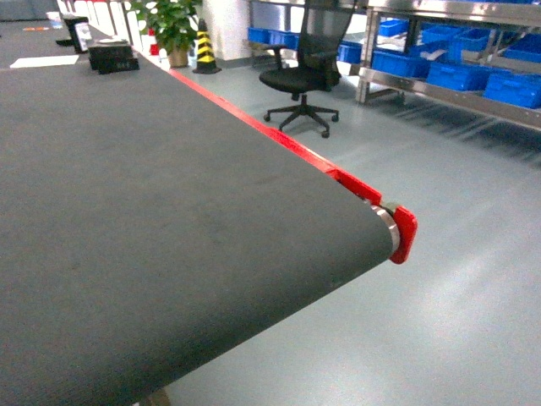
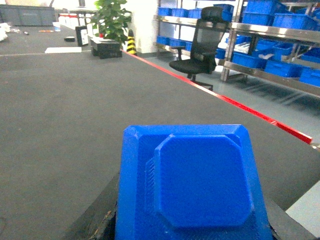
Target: Sort blue parts and orange caps into right shelf containers
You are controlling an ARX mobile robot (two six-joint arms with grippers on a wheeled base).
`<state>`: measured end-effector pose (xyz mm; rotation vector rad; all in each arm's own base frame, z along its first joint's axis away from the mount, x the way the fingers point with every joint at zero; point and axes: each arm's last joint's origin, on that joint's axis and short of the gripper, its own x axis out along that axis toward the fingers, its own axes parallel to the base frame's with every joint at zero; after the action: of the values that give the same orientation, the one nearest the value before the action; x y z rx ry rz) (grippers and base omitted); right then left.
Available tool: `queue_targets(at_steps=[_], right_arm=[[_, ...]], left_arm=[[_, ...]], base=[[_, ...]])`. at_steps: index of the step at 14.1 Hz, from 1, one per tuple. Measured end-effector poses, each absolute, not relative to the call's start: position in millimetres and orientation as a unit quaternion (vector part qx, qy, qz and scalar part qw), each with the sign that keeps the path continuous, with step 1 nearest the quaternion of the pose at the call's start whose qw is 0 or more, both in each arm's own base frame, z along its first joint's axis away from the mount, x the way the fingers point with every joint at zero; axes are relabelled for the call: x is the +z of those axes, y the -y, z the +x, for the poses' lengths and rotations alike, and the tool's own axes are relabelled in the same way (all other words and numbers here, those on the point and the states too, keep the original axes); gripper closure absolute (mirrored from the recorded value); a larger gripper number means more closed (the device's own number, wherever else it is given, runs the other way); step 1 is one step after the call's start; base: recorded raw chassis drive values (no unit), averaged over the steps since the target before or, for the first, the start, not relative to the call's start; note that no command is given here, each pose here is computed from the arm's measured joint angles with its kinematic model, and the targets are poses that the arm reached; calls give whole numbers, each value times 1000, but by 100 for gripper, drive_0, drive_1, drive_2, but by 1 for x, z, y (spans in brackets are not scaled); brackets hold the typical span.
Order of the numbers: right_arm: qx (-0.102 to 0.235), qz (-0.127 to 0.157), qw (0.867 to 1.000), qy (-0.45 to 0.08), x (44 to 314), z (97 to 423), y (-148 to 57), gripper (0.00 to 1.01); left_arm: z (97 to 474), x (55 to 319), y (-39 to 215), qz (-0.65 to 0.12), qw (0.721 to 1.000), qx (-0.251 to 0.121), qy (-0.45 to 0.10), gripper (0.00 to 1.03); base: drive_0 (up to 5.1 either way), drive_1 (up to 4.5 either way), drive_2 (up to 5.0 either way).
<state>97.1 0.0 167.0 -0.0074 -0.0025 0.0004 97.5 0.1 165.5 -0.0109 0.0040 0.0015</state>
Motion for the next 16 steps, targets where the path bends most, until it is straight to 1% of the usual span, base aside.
queue_targets(at_steps=[16], right_arm=[[0, -4, 1000, 1, 167, 97, 0, 57]], left_arm=[[98, 166, 0, -6, 1000, 1, -2, 59]], base=[[-156, -156, -156]])
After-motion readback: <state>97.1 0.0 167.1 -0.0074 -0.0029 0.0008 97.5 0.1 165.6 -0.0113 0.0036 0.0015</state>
